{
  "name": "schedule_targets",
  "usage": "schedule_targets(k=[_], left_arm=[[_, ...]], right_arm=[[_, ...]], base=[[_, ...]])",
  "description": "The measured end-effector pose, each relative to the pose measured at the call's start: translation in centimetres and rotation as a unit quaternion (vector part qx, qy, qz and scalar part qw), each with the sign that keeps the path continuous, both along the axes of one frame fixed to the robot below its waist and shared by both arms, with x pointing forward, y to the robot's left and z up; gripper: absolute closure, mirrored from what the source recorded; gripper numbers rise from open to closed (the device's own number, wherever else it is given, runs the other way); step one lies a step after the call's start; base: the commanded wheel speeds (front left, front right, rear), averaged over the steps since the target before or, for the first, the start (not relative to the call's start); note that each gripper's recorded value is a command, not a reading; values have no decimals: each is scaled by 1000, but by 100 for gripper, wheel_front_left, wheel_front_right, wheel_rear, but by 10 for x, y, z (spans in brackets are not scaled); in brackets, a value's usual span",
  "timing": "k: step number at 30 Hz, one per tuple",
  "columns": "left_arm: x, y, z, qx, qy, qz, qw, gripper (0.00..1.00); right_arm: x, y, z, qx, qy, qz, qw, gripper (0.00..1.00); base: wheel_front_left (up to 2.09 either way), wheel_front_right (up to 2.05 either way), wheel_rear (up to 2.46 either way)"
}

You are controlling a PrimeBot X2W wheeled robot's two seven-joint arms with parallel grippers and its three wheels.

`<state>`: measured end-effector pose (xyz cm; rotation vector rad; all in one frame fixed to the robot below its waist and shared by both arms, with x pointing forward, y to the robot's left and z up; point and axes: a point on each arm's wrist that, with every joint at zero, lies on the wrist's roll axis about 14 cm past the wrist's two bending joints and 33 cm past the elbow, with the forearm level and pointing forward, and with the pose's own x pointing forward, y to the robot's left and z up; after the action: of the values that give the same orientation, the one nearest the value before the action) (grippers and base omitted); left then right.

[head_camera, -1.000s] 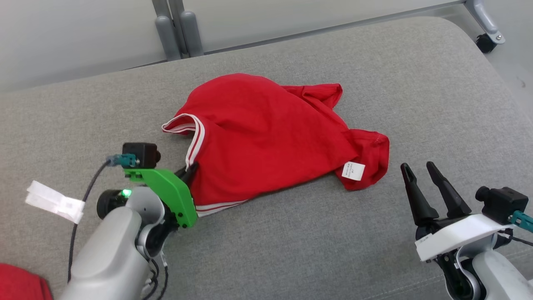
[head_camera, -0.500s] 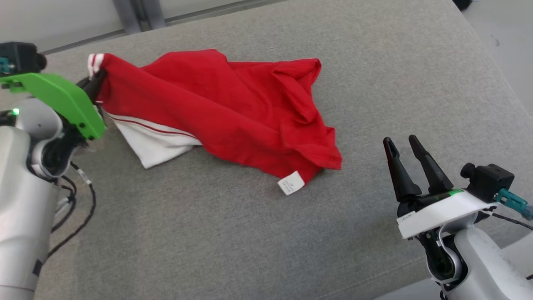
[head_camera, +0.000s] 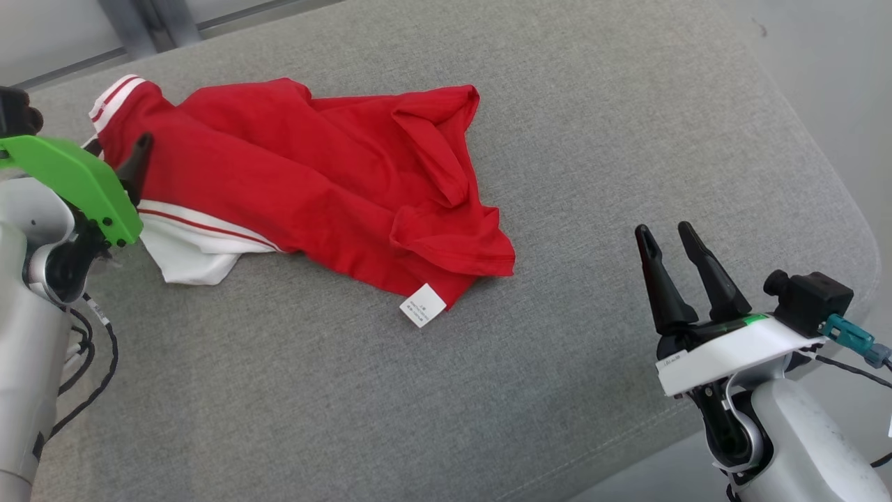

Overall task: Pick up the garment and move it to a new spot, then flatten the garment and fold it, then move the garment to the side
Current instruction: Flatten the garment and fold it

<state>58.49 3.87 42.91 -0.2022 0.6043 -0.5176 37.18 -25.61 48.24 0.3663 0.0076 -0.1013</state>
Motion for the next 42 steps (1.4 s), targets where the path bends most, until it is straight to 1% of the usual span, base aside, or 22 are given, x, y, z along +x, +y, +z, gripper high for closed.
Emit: schedule_targets(k=[3,5,10,12,16,19,22,26,28,32,42], left_arm=[[-10,-6,14,-2,-29,-21,999,0],[-18,-3,20,-3,-45,-27,999,0],[-38,25,43,-3,-103,-14,995,0],[-52,35,46,-6,-112,1,994,0],[-87,45,29,-3,-83,14,996,0],[-108,40,19,-7,-56,14,998,0],[-121,36,7,0,-27,11,1000,0],[-133,24,-22,6,35,3,999,0],[-131,24,-32,16,51,5,999,0],[-114,25,-40,32,49,19,998,0],[-94,3,-53,11,63,20,998,0]], right_arm=[[-3,1,3,1,-6,-1,1000,0],[-6,2,3,0,-6,2,1000,0],[-7,12,9,-1,-17,21,1000,0],[-8,15,12,0,-23,27,999,0],[-5,26,19,2,-36,44,998,0],[-3,34,21,4,-41,58,997,0],[-1,39,23,3,-43,67,997,0],[0,38,18,0,-35,69,997,0],[1,37,16,-1,-31,69,997,0],[3,32,13,-7,-25,66,997,0],[5,26,4,-13,-8,63,998,0]], base=[[0,0,0],[0,0,0],[0,0,0],[0,0,0],[0,0,0],[0,0,0],[0,0,0],[0,0,0],[0,0,0],[0,0,0],[0,0,0]])
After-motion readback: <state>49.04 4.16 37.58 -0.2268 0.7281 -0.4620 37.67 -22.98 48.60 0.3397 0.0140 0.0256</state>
